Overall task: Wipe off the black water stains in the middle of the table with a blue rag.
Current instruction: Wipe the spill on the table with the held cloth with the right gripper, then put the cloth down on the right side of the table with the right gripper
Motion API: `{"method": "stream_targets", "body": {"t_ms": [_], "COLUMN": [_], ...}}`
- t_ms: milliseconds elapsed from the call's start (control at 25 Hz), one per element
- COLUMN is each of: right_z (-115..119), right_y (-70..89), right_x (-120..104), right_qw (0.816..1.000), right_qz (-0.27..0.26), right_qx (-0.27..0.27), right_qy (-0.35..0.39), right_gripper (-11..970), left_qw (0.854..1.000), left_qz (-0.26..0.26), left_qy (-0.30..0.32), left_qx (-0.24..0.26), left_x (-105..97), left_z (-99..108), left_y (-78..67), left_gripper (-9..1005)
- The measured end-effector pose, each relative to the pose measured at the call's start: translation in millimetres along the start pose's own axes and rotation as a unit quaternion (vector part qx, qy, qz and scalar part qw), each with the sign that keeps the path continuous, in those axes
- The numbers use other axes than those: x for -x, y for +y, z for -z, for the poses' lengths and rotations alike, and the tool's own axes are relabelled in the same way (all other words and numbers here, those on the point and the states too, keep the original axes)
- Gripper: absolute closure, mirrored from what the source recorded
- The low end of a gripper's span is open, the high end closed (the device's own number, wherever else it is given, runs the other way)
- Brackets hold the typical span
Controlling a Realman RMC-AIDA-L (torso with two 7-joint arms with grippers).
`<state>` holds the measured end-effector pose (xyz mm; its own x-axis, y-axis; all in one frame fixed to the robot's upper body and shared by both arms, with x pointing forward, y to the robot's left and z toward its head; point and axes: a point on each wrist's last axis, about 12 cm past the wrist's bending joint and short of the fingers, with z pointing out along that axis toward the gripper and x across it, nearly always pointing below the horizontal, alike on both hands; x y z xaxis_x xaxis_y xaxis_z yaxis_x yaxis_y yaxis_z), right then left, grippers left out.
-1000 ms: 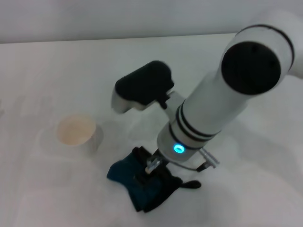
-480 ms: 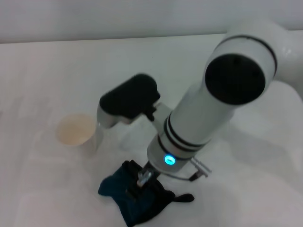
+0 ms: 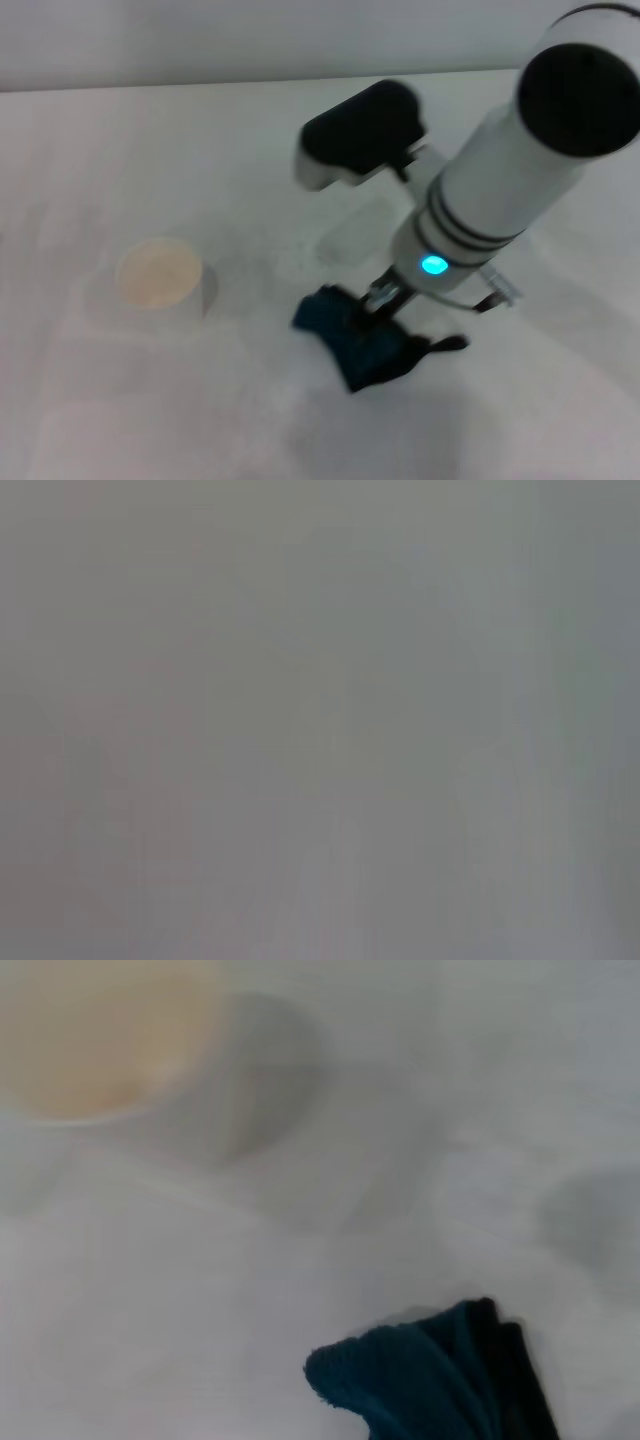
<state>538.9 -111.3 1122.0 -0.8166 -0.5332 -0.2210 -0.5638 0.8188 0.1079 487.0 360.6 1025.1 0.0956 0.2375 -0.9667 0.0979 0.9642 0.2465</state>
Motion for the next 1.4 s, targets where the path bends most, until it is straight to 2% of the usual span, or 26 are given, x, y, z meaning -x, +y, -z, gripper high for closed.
{"method": "stream_targets", "body": {"t_ms": [240, 480, 680, 920, 1400], "right_z": [16.7, 36.7, 41.6, 39.1, 31.1], "right_y": [-40.5, -70.7, -95.1, -109.3, -119.4], "right_x": [-10.7, -20.3, -29.3, -34.5, -39.9], "right_qw": [0.998, 0.992, 0.986, 0.985, 0.985], "right_qz": [-0.046, -0.085, -0.115, -0.128, -0.131], "right_qx": [-0.049, -0.092, -0.117, -0.116, -0.113], "right_qy": [-0.005, -0.015, -0.005, -0.002, -0.008], "right_gripper": [894, 896, 886, 874, 849], "left_qw": [1.0, 1.0, 1.0, 1.0, 1.0], "left_qz": [0.001, 0.001, 0.001, 0.001, 0.001], "left_qy": [0.006, 0.005, 0.007, 0.011, 0.008], "left_qx": [0.006, 0.005, 0.005, 0.004, 0.002], "left_x": [-0.8, 0.0, -0.1, -0.2, 1.4], "left_z": [-3.0, -4.8, -7.3, -10.6, -14.1], "left_y": [1.0, 0.7, 0.4, 0.0, -0.9], "left_gripper": [135, 134, 134, 134, 134]}}
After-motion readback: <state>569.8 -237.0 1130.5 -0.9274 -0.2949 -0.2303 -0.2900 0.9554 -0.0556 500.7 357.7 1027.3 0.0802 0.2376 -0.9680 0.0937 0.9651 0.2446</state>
